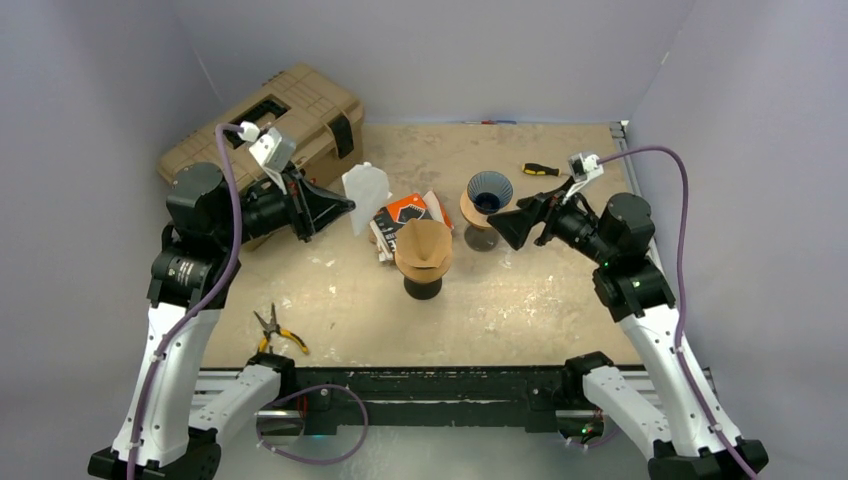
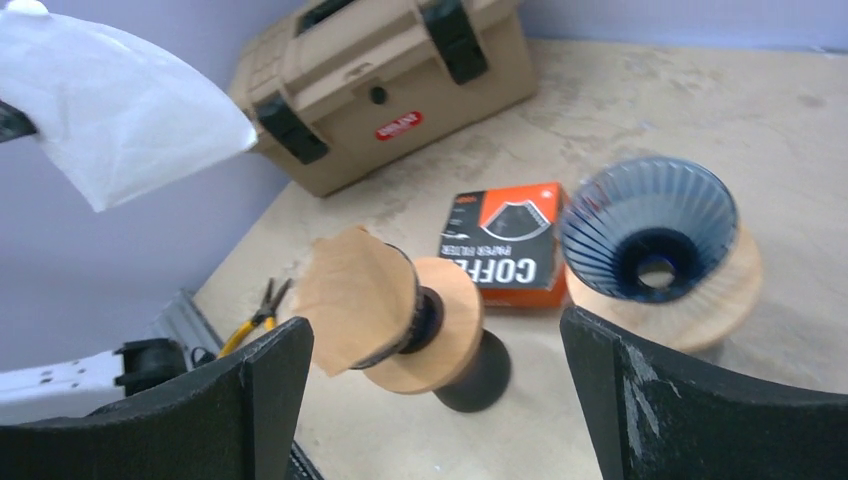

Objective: Place the coffee filter in the dripper

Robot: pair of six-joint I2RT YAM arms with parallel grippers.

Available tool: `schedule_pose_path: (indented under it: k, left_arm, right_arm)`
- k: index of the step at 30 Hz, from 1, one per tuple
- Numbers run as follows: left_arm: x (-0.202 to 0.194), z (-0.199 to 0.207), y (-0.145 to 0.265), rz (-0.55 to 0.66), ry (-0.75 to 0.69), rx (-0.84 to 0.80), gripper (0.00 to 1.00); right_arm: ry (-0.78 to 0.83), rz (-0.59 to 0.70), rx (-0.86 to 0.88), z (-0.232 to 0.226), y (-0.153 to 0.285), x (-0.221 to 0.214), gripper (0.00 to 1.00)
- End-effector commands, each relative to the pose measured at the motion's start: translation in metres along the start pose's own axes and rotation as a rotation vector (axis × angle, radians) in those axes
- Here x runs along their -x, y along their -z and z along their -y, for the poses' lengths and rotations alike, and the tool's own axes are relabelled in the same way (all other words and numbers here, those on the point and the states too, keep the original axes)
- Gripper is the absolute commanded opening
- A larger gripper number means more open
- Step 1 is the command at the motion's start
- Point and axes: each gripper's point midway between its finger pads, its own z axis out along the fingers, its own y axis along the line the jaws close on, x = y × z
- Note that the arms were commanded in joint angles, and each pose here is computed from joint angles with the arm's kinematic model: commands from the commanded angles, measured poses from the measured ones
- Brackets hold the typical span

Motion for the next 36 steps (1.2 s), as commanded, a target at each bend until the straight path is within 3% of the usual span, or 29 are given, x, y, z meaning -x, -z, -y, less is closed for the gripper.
schedule_pose_path:
  k: [1, 8, 18, 26, 30, 33, 36]
  left_arm:
    - [0.004, 0.044, 0.011, -0.019, -0.057, -0.229, 0.01]
    - [-0.011, 0.080, 0.023, -0.053, 0.019, -0.473, 0.00]
    - [-0.018, 0.095, 0.031, -0.063, 0.069, -0.534, 0.00]
    - [-0.008, 0.082, 0.010, -0.101, 0.119, -0.509, 0.00]
    - [-0.011, 0.070, -0.016, -0.169, 0.142, -0.483, 0.00]
    - [-0.019, 0.061, -0.042, -0.246, 0.133, -0.437, 0.00]
    - [-0.031, 0.068, -0.062, -0.328, 0.095, -0.449, 0.00]
  right_arm:
    - [0.094, 0.014, 0.238, -0.044, 0.001, 0.021, 0.99]
    - [0.092, -0.016, 0.448, -0.075, 0.006, 0.015, 0.98]
    - [0.055, -0.007, 0.590, -0.094, 0.009, 0.016, 0.97]
    - [0.000, 0.004, 0.539, -0.085, -0.012, 0.032, 0.95]
    - [-0.011, 0.015, 0.495, -0.079, -0.019, 0.039, 0.97]
    - [-0.054, 0.021, 0.346, -0.059, -0.026, 0.042, 0.99]
    - [-0.049, 0.004, 0.339, -0.056, -0.028, 0.039, 0.99]
